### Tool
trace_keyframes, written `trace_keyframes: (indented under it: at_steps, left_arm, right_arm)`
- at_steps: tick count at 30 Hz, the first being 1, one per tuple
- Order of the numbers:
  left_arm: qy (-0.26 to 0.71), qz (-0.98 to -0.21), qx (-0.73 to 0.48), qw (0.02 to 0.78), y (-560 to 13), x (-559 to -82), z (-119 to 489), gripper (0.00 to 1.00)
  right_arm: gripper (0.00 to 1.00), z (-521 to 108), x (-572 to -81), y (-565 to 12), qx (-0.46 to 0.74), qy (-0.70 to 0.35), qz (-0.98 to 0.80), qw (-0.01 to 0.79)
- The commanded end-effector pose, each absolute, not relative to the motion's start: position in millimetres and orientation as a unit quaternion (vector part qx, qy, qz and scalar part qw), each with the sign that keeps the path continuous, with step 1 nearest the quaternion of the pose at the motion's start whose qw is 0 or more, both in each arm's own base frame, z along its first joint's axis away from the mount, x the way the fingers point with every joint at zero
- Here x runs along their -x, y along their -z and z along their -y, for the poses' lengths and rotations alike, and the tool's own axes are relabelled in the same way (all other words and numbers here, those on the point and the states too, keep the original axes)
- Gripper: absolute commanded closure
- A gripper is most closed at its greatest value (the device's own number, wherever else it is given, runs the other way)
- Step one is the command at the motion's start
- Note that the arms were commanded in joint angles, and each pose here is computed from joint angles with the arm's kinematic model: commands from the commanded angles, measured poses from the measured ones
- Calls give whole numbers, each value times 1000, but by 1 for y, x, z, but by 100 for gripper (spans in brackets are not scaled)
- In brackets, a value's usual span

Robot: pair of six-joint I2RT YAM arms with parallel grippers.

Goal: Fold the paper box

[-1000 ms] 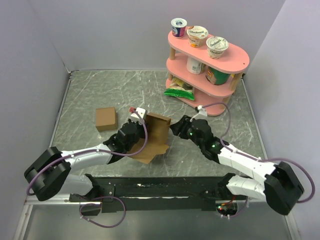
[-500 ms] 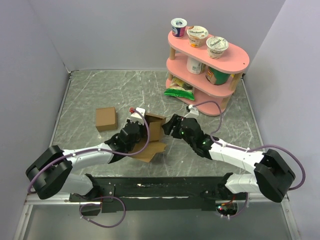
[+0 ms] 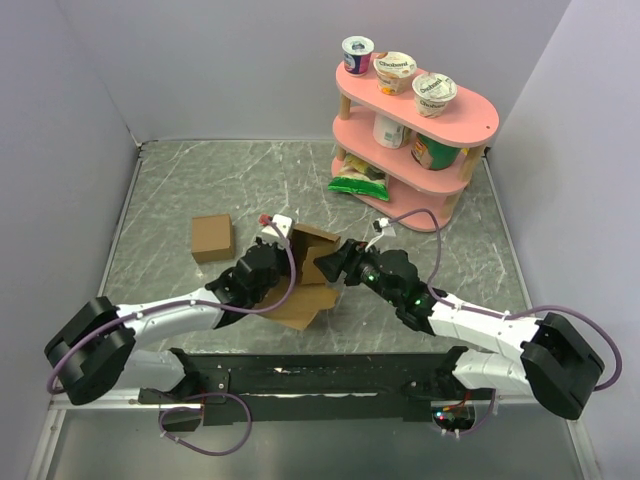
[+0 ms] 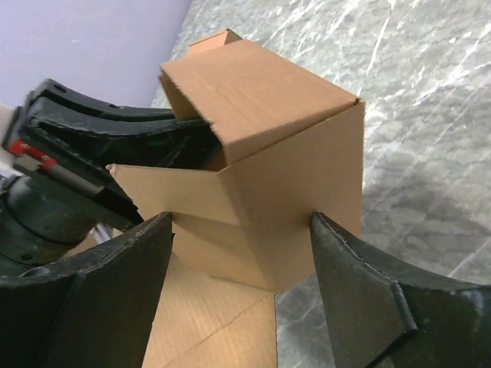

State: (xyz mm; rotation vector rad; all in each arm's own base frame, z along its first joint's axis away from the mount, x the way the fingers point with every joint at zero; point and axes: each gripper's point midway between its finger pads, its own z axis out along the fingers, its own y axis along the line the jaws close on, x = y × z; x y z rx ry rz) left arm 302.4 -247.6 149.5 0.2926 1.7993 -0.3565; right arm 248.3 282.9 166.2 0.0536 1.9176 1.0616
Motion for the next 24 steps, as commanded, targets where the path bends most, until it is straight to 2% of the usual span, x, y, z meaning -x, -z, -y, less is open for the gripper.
trace_keyframes:
  at_steps: [1, 5, 12, 18, 20, 24]
  left_arm:
    - [212, -730, -119, 638, -188, -296, 257, 96]
    - [226, -711, -118, 656, -200, -289, 252, 96]
    - [207, -722, -115, 650, -193, -292, 254, 97]
    - [188, -731, -91, 650, -192, -296, 246, 97]
    - [186, -731, -88, 651, -192, -296, 245, 97]
    - [178, -733, -82, 652, -192, -297, 242, 96]
  right_arm:
    - [23, -287, -257, -176, -11, -421, -771, 477]
    - [25, -277, -265, -169, -27, -379, -787, 487]
    - [20, -285, -282, -182, -16, -329, -793, 513]
    - [27, -279, -290, -168, -40, -243, -822, 514]
    - [35, -276, -290, -158, -44, -223, -830, 509]
    - [43, -271, -293, -149, -51, -190, -841, 504]
